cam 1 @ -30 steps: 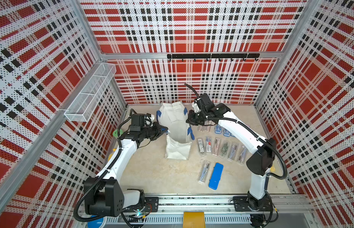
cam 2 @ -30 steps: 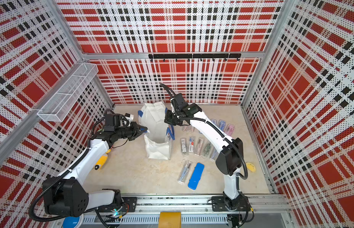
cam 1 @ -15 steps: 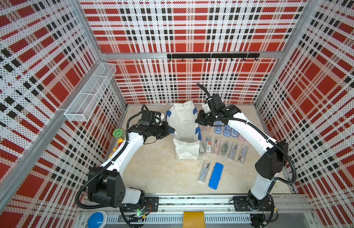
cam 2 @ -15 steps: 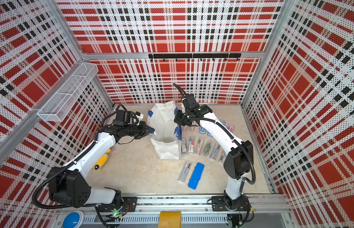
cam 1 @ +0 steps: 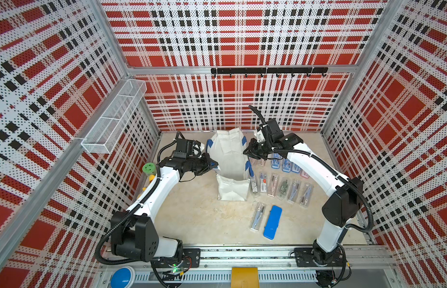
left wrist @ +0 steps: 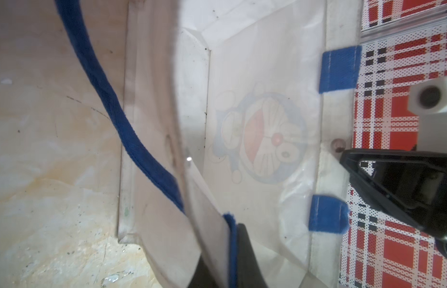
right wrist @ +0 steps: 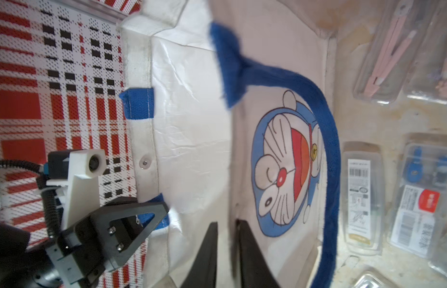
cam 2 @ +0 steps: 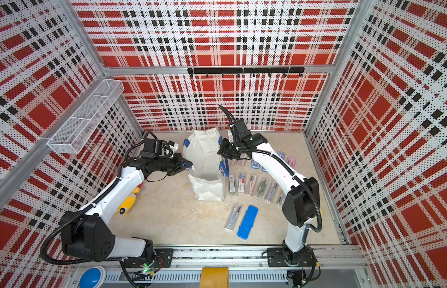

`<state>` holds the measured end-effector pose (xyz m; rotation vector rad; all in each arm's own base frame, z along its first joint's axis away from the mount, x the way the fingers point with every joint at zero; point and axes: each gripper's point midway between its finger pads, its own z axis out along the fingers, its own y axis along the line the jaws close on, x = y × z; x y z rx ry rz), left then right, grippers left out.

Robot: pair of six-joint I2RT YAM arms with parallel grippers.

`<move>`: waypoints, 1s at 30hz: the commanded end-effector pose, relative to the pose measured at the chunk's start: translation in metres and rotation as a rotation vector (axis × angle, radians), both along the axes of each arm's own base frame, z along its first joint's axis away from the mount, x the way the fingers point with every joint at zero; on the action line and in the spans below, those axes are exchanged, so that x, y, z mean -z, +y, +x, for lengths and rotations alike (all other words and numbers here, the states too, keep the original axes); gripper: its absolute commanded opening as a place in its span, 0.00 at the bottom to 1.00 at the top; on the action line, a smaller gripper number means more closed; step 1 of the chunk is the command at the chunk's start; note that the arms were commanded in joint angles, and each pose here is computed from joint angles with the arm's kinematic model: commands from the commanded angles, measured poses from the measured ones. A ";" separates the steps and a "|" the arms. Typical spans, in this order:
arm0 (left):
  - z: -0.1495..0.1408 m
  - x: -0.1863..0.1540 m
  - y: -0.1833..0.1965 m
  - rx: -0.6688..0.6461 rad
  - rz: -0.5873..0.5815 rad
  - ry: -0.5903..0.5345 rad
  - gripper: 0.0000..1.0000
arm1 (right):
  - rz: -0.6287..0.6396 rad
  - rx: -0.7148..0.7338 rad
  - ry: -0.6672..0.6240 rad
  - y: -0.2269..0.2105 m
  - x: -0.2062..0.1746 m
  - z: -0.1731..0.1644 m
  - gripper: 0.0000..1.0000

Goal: Take out the compass set from the canvas bag
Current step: Adjust the canvas bag at the center of the board, then reset both arms

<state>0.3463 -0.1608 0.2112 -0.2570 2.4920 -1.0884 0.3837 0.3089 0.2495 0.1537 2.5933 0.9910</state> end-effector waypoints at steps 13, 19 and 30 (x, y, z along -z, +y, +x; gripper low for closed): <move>-0.020 -0.131 0.080 -0.231 0.290 -0.456 1.00 | -0.238 0.104 -0.349 -0.110 -0.087 -0.006 1.00; -0.048 -0.172 0.132 -0.459 0.357 -0.670 1.00 | -0.322 0.325 -0.662 -0.172 -0.119 -0.020 1.00; -0.075 -0.077 0.206 -0.740 0.670 -0.838 1.00 | -0.541 0.564 -0.697 -0.281 -0.034 -0.034 1.00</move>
